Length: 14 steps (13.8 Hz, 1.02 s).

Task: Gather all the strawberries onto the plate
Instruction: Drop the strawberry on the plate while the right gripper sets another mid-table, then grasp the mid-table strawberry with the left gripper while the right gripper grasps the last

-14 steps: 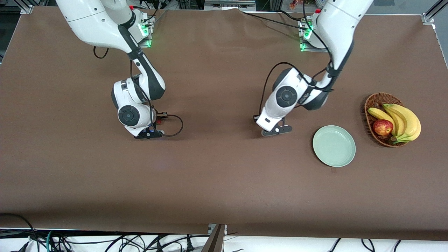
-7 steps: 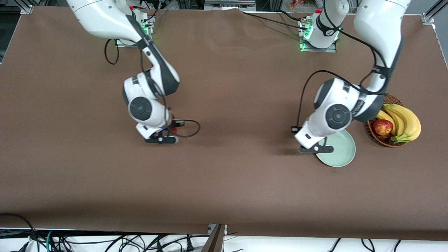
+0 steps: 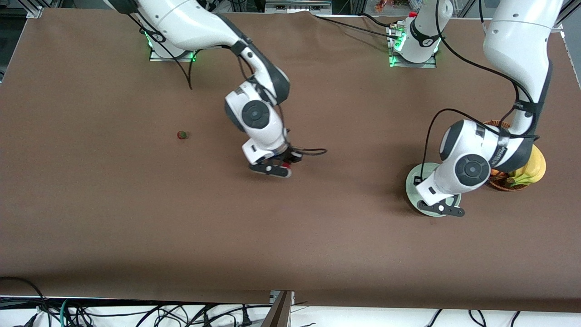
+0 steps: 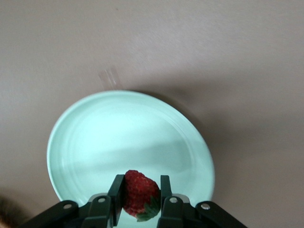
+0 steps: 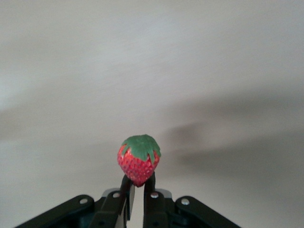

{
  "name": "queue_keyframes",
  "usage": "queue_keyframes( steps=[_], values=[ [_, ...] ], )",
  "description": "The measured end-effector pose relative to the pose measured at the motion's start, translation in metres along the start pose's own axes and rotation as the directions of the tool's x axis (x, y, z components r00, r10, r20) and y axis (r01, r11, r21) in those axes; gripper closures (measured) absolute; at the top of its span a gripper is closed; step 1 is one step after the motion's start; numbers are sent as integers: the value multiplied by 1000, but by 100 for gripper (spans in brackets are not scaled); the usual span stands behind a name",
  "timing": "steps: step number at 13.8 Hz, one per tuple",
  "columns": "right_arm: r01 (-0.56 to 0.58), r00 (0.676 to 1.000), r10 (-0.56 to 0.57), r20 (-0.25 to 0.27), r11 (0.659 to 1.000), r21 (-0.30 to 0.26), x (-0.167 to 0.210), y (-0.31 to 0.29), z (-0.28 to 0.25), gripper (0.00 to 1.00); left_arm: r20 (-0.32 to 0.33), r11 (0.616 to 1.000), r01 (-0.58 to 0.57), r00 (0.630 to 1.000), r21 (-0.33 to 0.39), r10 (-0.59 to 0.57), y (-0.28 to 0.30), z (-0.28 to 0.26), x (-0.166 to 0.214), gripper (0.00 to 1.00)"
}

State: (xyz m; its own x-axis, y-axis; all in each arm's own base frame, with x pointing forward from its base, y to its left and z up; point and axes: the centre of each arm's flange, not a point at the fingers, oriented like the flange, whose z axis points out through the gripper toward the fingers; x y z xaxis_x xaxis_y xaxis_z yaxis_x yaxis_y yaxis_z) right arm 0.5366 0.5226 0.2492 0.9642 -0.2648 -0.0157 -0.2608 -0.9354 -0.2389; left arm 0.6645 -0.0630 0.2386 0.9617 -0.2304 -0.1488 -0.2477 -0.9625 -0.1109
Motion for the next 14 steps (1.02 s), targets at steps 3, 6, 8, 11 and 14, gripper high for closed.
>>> queue_keyframes(
  steps=[3,6,8,11,14],
  values=[
    [-39,999,42,-29,995,91,-40,-28,35,88,-48,998,-52,998,-30,50,-27,39,8,66],
    [-50,998,56,-37,988,144,-68,-41,65,88,-59,996,-74,996,-46,71,-35,61,10,61],
    [-57,998,62,-33,987,152,-76,-47,73,88,-68,996,-76,995,-45,73,-35,57,13,43],
    [-63,997,69,-36,987,150,-68,-52,64,61,-62,995,-88,994,-51,85,-27,39,16,12],
    [-38,999,38,0,999,14,-22,-43,22,32,-38,991,-70,997,-116,65,14,-16,14,0]
  ],
)
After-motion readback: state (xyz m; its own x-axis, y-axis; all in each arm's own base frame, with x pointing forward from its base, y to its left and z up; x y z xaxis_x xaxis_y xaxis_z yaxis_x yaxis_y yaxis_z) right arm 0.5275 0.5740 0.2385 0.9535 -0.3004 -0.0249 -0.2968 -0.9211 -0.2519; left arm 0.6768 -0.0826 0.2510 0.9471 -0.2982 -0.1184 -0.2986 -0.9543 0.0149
